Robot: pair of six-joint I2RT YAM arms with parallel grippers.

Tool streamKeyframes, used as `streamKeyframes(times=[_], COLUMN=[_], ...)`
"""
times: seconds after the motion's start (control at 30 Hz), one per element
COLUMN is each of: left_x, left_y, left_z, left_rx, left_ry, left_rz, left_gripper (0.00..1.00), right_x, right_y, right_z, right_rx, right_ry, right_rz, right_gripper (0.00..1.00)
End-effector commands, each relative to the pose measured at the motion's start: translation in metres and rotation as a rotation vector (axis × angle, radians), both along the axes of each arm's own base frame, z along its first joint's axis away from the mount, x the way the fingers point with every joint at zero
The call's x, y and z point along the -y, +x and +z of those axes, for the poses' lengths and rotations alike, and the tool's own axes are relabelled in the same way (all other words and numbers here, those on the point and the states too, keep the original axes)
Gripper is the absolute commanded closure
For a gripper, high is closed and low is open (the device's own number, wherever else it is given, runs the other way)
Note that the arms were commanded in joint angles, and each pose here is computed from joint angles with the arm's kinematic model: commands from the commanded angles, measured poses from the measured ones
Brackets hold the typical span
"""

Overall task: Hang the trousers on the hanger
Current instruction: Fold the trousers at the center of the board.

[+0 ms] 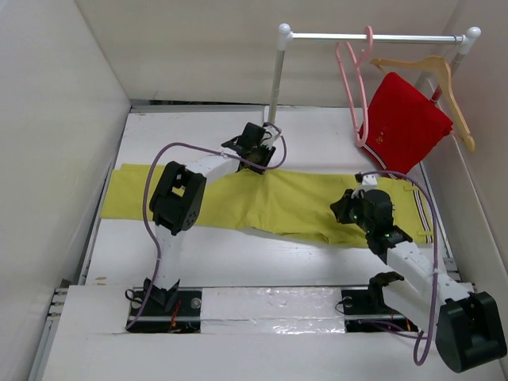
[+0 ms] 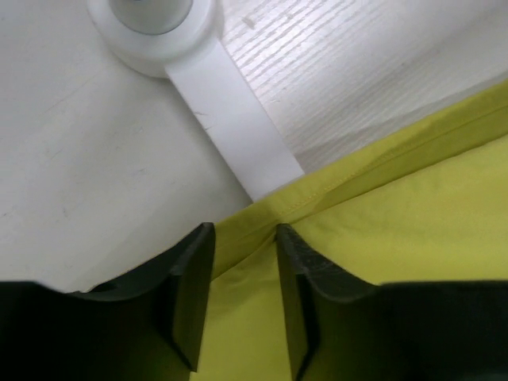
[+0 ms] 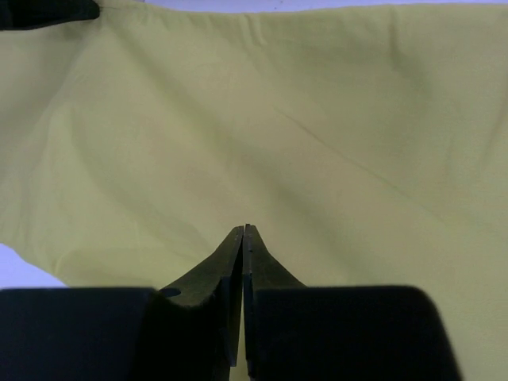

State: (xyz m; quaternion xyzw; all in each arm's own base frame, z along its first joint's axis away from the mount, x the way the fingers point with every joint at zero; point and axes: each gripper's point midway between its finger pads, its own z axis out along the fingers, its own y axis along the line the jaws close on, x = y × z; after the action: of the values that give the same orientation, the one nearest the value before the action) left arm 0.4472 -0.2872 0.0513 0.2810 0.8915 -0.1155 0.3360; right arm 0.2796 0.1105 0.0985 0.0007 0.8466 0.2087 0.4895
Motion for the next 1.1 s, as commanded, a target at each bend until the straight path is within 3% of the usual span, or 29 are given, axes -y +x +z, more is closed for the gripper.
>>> streamKeyframes(times=[0.0, 0.03, 0.1, 0.2, 0.3, 0.33, 0.37, 0.43, 0.5, 0.53, 0.6, 0.83, 1.07], left_x=[-0.014, -0.016, -0.016, -0.023, -0.025, -0.021, -0.018, -0.01, 0.002, -0.002, 0.006, -0.033, -0.083], left_y=[0.005, 0.005, 0.004, 0.003, -0.013, -0.029, -0.037, -0.07, -0.091, -0.105, -0.119, -0.138, -0.157], left_z=[0.024, 0.029, 0.054, 0.1, 0.142, 0.131, 0.158, 0.134, 0.145, 0.118, 0.107, 0.021, -0.02], left_rx=[0.074, 0.083, 0.113, 0.182, 0.204, 0.136, 0.166, 0.086, 0.093, 0.049, 0.035, -0.022, -0.032], left_ry=[0.016, 0.016, -0.021, -0.073, -0.228, -0.294, -0.392, -0.459, -0.573, -0.554, -0.567, -0.399, -0.279], left_rz=[0.053, 0.066, 0.084, 0.157, 0.236, 0.261, 0.257, 0.239, 0.229, 0.236, 0.234, 0.426, 0.635], left_gripper=[0.64, 0.57, 0.52, 0.5, 0.52, 0.53, 0.53, 0.53, 0.54, 0.54, 0.55, 0.57, 0.59], right_x=[-0.01, -0.012, -0.019, -0.031, -0.048, -0.049, -0.05, -0.058, -0.059, -0.059, -0.054, -0.053, -0.05], right_y=[0.015, 0.013, 0.009, 0.0, -0.015, -0.018, -0.021, -0.035, -0.041, -0.047, -0.051, -0.069, -0.085], right_z=[0.035, 0.036, 0.034, 0.029, 0.021, 0.02, 0.016, 0.003, -0.007, -0.017, -0.028, -0.045, -0.046], right_rx=[0.115, 0.116, 0.112, 0.1, 0.07, 0.066, 0.058, 0.02, -0.01, -0.031, -0.066, -0.117, -0.153], right_ry=[0.016, 0.018, 0.022, 0.033, 0.055, 0.06, 0.063, 0.095, 0.117, 0.114, 0.11, 0.133, 0.155], right_rz=[-0.002, 0.0, 0.006, 0.031, 0.069, 0.06, 0.05, 0.061, 0.048, 0.05, 0.025, 0.02, 0.025], right_gripper=[0.98, 1.0, 1.0, 1.0, 1.0, 0.99, 0.97, 0.97, 0.97, 0.97, 0.97, 0.94, 0.91])
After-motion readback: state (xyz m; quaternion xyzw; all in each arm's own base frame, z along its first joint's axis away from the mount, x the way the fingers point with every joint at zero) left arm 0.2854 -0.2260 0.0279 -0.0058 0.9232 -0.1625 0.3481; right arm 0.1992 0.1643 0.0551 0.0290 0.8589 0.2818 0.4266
